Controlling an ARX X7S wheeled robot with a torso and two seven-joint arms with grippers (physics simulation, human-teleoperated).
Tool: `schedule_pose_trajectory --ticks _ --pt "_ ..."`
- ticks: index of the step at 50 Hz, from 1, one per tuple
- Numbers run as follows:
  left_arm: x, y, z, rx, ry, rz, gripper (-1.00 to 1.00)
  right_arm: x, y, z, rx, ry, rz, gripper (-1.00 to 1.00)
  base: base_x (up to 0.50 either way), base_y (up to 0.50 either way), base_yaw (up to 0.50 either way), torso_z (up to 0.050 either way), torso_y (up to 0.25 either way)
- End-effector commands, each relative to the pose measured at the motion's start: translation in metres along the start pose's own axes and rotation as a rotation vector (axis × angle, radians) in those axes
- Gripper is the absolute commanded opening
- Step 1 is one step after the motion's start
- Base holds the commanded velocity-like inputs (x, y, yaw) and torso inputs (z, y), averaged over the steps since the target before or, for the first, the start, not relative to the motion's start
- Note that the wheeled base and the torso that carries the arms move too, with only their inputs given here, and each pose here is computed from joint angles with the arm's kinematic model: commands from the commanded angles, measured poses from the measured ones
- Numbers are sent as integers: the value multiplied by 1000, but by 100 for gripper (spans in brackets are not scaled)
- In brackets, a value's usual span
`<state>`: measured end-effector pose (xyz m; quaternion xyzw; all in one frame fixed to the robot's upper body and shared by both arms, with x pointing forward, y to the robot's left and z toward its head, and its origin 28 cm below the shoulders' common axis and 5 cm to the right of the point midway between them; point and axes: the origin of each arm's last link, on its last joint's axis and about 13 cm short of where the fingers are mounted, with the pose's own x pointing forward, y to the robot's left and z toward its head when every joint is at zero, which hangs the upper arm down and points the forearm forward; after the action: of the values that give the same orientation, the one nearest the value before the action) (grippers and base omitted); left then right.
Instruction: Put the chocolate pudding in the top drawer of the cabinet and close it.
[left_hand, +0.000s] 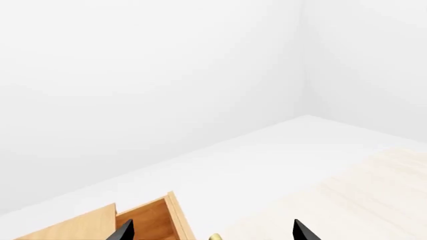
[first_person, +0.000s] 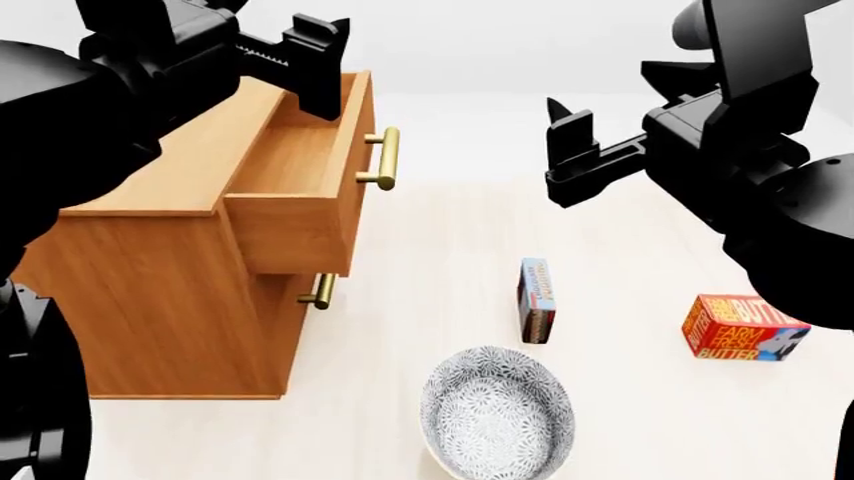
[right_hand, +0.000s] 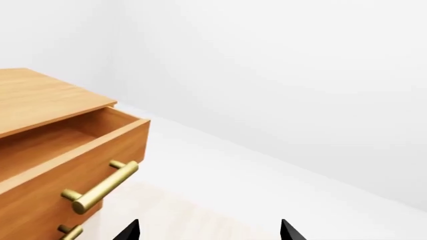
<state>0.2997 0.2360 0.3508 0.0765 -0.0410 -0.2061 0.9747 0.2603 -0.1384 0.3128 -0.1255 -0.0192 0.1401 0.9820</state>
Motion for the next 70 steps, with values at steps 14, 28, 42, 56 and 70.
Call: schedule_pose_trajectory --ticks 14,28,42,56,70 --pt "4 1 -3 0 15 9 100 0 1 0 -4 -4 -20 100 50 0 0 0 0" --pt "33 4 -1 -71 148 30 100 -1 -1 -2 9 13 -46 100 0 0 0 0 0" --pt "84 4 -3 -112 301 84 100 1 -2 -3 48 31 -83 100 0 0 0 0 0" --pt "111 3 1 -146 349 105 100 -7 -6 -5 100 55 -106 100 0 0 0 0 0" --pt "119 -1 -14 -223 463 117 100 -6 -7 -10 106 96 -115 100 0 0 0 0 0"
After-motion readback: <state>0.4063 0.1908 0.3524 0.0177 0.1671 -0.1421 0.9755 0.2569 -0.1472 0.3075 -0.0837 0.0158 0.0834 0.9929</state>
